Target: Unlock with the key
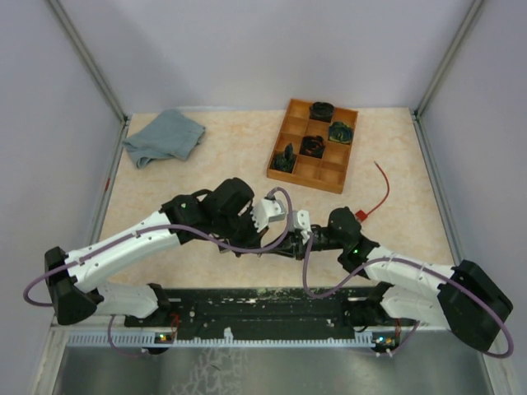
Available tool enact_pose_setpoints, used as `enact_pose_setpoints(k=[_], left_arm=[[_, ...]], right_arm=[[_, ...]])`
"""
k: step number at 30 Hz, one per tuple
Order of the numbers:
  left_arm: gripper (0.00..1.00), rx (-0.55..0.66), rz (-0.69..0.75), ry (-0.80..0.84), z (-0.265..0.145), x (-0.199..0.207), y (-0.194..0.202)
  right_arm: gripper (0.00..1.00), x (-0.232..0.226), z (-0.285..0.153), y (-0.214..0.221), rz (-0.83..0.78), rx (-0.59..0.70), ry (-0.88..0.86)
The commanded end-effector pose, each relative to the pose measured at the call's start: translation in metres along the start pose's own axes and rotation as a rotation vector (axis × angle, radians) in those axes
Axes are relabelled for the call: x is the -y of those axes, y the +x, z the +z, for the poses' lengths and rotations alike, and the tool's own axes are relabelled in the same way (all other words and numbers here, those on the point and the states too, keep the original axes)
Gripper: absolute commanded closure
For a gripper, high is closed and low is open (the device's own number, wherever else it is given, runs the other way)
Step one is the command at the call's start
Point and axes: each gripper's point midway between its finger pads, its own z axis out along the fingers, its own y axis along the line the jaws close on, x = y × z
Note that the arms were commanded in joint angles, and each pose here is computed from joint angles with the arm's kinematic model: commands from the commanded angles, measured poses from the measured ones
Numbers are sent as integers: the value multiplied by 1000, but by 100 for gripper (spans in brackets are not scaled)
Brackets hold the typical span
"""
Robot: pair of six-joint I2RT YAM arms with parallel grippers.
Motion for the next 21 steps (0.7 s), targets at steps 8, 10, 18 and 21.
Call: enact_pose_setpoints(k=[8, 10, 18, 21], left_arm=[[79, 45, -59, -119, -8, -14, -10], [63, 62, -109, -189, -13, -24, -12], [30, 67, -552, -528, -25, -67, 17], [29, -25, -765, -673, -19, -86, 57]], right_arm=[[100, 6, -1, -15, 0, 42, 41], [100, 9, -3, -11, 38, 28, 78], [100, 33, -22, 5, 185, 4, 326], [100, 42, -32, 7, 167, 25, 410]])
